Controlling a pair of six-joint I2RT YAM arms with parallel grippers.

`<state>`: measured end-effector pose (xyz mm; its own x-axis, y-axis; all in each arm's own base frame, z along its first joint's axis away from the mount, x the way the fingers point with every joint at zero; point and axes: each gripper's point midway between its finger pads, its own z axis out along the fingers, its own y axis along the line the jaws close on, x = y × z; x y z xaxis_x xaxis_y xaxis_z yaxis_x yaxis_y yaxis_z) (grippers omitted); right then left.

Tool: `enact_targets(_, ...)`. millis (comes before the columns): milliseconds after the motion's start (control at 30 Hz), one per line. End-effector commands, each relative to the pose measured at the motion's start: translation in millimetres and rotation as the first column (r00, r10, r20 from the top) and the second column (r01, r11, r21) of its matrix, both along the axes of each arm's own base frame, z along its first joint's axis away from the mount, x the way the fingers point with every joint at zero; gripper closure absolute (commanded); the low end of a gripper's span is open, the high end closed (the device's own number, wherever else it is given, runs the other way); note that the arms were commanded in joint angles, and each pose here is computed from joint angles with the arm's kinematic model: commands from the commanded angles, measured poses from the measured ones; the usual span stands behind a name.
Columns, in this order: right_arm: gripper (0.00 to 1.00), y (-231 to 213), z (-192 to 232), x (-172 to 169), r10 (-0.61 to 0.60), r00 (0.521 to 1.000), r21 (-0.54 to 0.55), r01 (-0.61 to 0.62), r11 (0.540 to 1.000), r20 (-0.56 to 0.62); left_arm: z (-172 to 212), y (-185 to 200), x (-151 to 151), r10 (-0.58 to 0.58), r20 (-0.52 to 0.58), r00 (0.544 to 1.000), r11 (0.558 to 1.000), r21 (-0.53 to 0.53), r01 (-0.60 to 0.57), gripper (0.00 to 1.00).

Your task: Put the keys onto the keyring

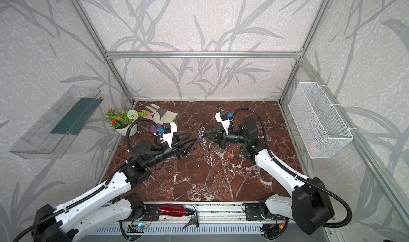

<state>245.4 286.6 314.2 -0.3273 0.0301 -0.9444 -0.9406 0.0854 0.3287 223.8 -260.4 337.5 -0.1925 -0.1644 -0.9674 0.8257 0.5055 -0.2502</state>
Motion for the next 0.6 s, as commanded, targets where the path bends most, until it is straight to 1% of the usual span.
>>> enact_targets(0,1.00,-1,22,-9,0.042,0.992,0.005,-0.043,0.999,0.116,-33,12,-14,-0.031,-0.061,0.998,0.964,0.263,0.046,0.51)
enact_targets(67,1.00,-1,21,-10,0.046,0.991,-0.004,-0.045,0.999,0.125,-36,13,-18,-0.055,-0.081,0.995,0.939,0.335,0.079,0.51)
enact_targets(167,1.00,-1,19,-11,0.054,0.990,-0.016,-0.052,0.999,0.134,-35,9,-29,-0.153,-0.086,0.984,0.898,0.404,0.175,0.53)
enact_targets(267,1.00,-1,17,-13,0.068,0.988,-0.019,-0.066,0.998,0.136,-34,7,-18,-0.155,-0.092,0.984,0.866,0.466,0.180,0.54)
enact_targets(367,1.00,-1,16,-15,0.077,0.988,-0.018,-0.075,0.997,0.135,-30,-5,-20,-0.240,-0.108,0.965,0.832,0.489,0.262,0.57)
enact_targets(400,1.00,-1,16,-16,0.082,0.987,-0.017,-0.080,0.997,0.136,-28,-8,-19,-0.255,-0.106,0.961,0.828,0.489,0.274,0.57)
enact_targets(567,1.00,-2,14,-20,0.098,0.987,-0.019,-0.097,0.995,0.127,-19,-17,0,-0.250,-0.082,0.965,0.825,0.504,0.257,0.60)
